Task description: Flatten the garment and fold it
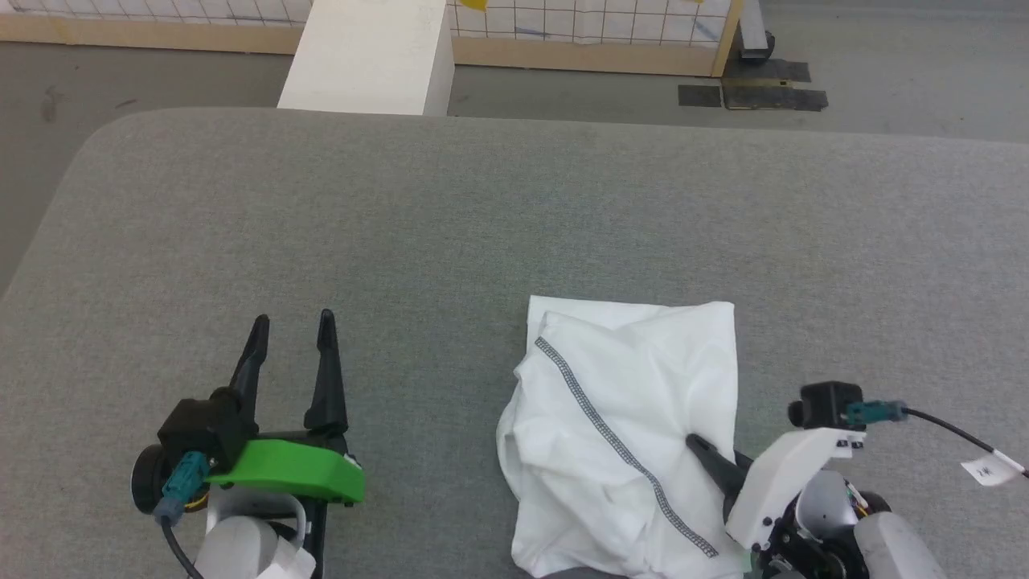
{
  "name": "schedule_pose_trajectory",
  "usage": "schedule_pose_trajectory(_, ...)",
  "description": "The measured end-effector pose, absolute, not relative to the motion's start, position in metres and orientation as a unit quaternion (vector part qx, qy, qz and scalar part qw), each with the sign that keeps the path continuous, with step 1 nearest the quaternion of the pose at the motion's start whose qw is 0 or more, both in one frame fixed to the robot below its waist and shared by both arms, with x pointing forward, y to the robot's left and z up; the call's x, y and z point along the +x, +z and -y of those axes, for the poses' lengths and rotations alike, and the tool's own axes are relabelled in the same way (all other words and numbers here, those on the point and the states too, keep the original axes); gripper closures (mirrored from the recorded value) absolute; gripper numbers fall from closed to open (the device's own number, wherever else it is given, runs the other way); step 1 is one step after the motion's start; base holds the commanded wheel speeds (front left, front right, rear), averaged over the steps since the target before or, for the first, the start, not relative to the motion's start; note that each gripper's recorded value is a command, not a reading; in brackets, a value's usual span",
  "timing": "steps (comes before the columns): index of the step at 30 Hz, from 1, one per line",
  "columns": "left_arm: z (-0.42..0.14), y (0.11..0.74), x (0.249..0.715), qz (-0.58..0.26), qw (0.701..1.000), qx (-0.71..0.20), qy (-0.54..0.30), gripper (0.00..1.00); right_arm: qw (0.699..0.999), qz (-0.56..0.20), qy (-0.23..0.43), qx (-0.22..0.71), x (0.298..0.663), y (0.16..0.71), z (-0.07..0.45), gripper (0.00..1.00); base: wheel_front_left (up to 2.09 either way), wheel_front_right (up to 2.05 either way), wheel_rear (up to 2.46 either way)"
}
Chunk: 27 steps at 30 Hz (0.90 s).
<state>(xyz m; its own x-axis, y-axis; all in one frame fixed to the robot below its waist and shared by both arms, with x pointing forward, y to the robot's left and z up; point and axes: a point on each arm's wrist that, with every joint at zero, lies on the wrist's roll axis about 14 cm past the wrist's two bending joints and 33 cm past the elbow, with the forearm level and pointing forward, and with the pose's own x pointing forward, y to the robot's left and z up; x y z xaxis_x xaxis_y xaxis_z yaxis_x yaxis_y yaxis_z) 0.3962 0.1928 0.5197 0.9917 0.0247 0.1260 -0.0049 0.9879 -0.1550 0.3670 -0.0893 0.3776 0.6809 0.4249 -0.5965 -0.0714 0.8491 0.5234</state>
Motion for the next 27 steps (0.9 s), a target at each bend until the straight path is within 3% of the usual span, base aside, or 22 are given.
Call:
schedule_pose_trajectory(8,-0.180,0.516,0.404,0.060,0.995,-0.081,-0.011,0.00,0.928,-0.344,0.123,0.073,0.388,0.399,0.119,1.00,0.00,0.00,0.00)
schedule_pose_trajectory(14,-0.152,0.518,0.422,0.064,0.993,-0.083,-0.051,0.00,0.945,-0.311,0.065,-0.084,0.412,0.435,0.194,1.00,0.00,0.00,0.00)
schedule_pose_trajectory(21,-0.113,0.519,0.453,0.074,0.988,-0.079,-0.111,0.00,0.936,-0.300,-0.039,-0.179,0.422,0.466,0.302,1.00,0.00,0.00,0.00)
schedule_pose_trajectory(27,-0.088,0.510,0.479,0.075,0.983,-0.075,-0.149,0.00,0.920,-0.312,-0.126,-0.200,0.422,0.474,0.375,1.00,0.00,0.00,0.00)
